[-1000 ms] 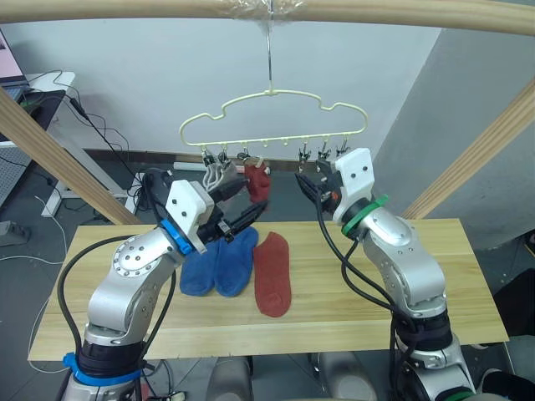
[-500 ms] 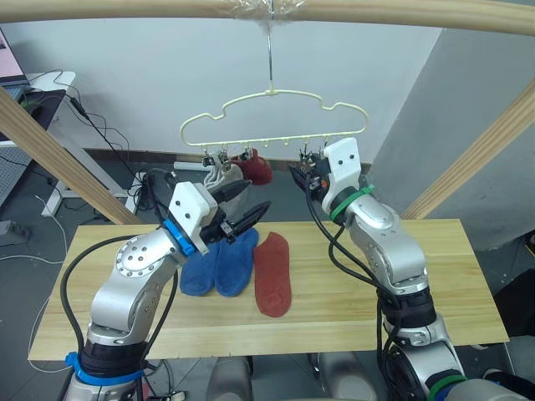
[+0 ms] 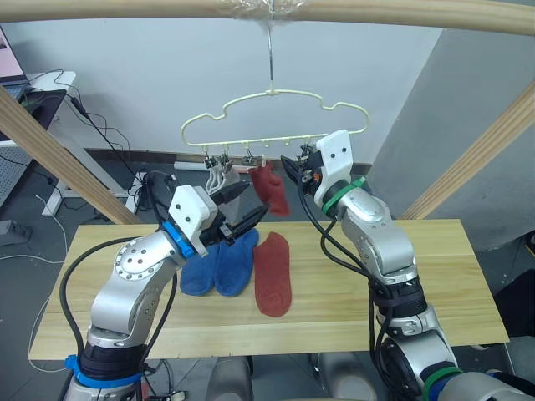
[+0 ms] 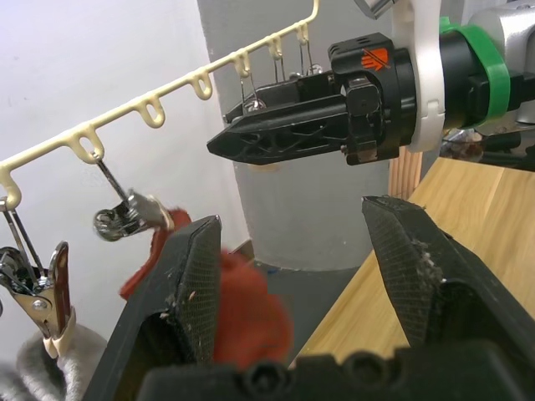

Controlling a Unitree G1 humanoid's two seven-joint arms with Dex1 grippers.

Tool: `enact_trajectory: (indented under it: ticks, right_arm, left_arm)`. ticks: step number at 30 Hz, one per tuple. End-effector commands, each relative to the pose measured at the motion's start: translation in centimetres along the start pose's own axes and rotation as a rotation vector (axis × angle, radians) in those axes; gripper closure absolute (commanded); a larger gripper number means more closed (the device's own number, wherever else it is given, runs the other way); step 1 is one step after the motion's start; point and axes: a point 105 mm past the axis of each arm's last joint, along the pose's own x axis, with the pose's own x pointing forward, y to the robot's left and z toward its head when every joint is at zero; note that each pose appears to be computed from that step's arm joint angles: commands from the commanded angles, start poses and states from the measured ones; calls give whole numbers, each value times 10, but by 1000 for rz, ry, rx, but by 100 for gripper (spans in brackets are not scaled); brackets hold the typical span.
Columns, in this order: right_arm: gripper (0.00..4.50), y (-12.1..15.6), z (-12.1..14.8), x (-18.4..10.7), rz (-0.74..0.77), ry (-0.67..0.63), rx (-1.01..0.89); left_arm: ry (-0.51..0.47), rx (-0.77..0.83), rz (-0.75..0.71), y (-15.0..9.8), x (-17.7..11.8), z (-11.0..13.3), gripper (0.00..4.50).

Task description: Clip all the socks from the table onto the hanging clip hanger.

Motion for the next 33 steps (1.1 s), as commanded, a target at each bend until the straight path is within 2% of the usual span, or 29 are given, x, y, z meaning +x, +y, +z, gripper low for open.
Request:
enact_trajectory:
  ticks: [1, 15, 16, 18, 20, 23, 27, 30, 33]
  right_arm:
    - [199, 7, 18, 3, 22, -73, -6]
    - [199, 8, 20, 4, 17, -85, 10]
    - [236, 7, 20, 5, 15, -85, 13]
    - [284, 6, 20, 5, 11, -85, 19]
    - [358, 5, 19, 5, 7, -85, 25]
    - [428, 4, 19, 5, 5, -84, 33]
    - [441, 4, 19, 5, 4, -85, 43]
    - [441, 3, 19, 5, 4, -86, 46]
    - [441, 3, 19, 5, 4, -85, 47]
  left_arm:
    - [-18, 21, -12, -3, 0, 4, 152]
    - [-13, 19, -9, -4, 0, 1, 152]
    - [-13, 19, -8, -4, 0, 1, 152]
    - [-12, 19, -7, -5, 1, 0, 152]
    - [-13, 24, -4, -5, 1, -1, 152]
    - [-11, 33, 4, -6, 0, -4, 152]
    - [11, 29, 18, -9, -1, -12, 152]
    - [78, -10, 8, -18, -1, -30, 152]
    - [153, -62, -21, -35, 1, -55, 96]
